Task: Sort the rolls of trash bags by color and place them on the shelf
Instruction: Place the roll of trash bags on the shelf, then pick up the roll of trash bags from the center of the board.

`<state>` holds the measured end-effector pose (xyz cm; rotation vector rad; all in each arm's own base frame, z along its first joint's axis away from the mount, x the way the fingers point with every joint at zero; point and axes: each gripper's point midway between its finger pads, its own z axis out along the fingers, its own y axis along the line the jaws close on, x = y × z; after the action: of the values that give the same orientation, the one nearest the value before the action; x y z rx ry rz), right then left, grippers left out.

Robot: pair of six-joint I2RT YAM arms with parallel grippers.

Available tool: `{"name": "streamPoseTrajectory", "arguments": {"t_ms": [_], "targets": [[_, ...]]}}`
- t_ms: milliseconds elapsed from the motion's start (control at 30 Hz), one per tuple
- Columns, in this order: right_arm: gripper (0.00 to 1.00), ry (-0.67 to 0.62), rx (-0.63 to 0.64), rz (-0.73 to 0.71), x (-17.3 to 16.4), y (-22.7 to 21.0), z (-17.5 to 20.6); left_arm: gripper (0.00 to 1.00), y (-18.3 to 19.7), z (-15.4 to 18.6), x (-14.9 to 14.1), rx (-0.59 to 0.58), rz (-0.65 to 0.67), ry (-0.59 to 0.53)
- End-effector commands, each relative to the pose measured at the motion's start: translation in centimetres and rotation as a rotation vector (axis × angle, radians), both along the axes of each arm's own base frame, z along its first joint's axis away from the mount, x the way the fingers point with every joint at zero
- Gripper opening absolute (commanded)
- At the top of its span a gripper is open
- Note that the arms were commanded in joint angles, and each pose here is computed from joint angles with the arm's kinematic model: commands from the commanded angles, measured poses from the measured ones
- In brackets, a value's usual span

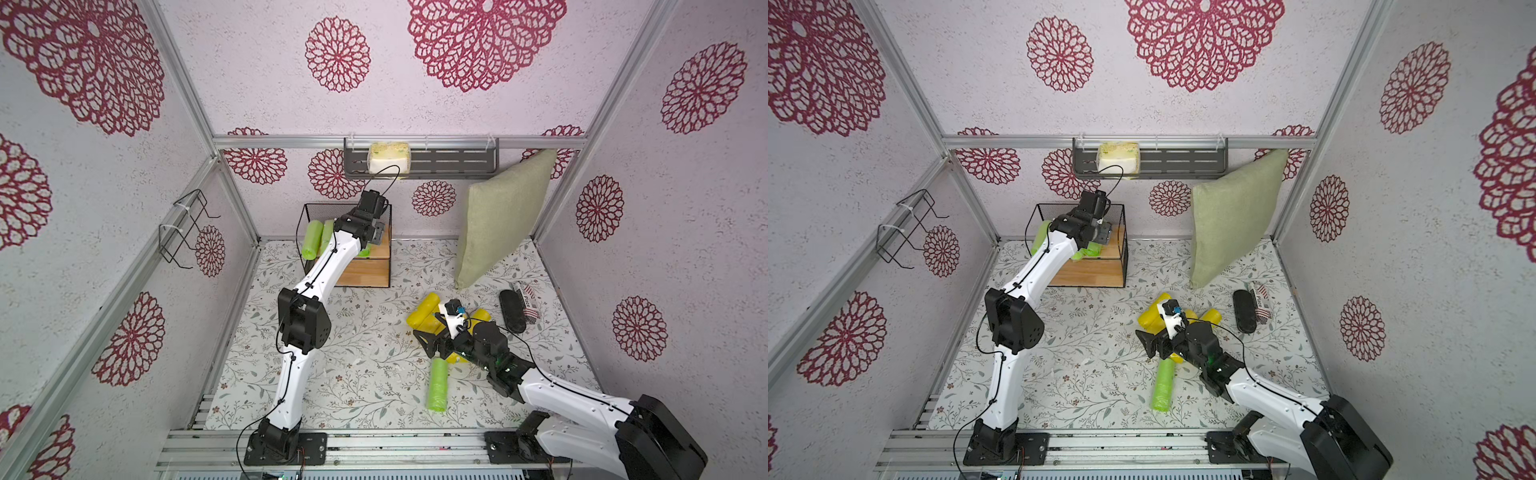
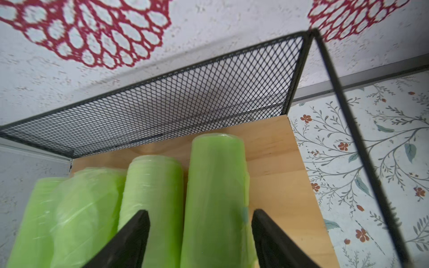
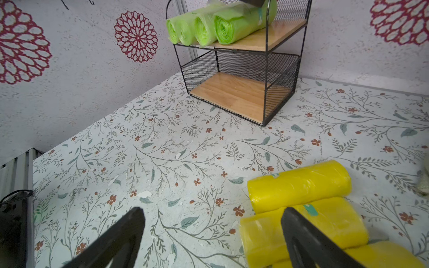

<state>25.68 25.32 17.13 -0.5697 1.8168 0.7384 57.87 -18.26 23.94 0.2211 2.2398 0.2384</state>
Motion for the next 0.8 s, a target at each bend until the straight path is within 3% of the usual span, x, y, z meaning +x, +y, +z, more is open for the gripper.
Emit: {"name": "streamPoseTrajectory", "arguments": {"t_ms": [0, 267, 433, 600, 767], "targets": [[0.97, 0.041, -0.012, -0.064, 0.9, -0.4, -0.1, 0.76, 0.2, 4.6, -1.0, -0.069, -0.005, -0.078], [0.95, 0.253, -0.097, -0.147, -0.4, -2.5, -3.0, 0.77, -1.9, 6.5, -5.6, -0.294, -0.103, -0.048], [0.91, 0.395, -0.117, -0.172, -2.1, -3.5, -5.0, 0.76, -3.9, 7.5, -10.7, -0.445, -0.195, -0.046], [0.89, 0.553, -0.165, -0.226, -3.7, -4.8, -8.3, 0.76, -6.0, 6.2, -15.5, -0.455, -0.269, -0.029], [0.85, 0.672, -0.124, -0.208, -4.8, -3.8, -9.9, 0.76, -6.5, 4.3, -17.8, -0.428, -0.274, 0.009]]}}
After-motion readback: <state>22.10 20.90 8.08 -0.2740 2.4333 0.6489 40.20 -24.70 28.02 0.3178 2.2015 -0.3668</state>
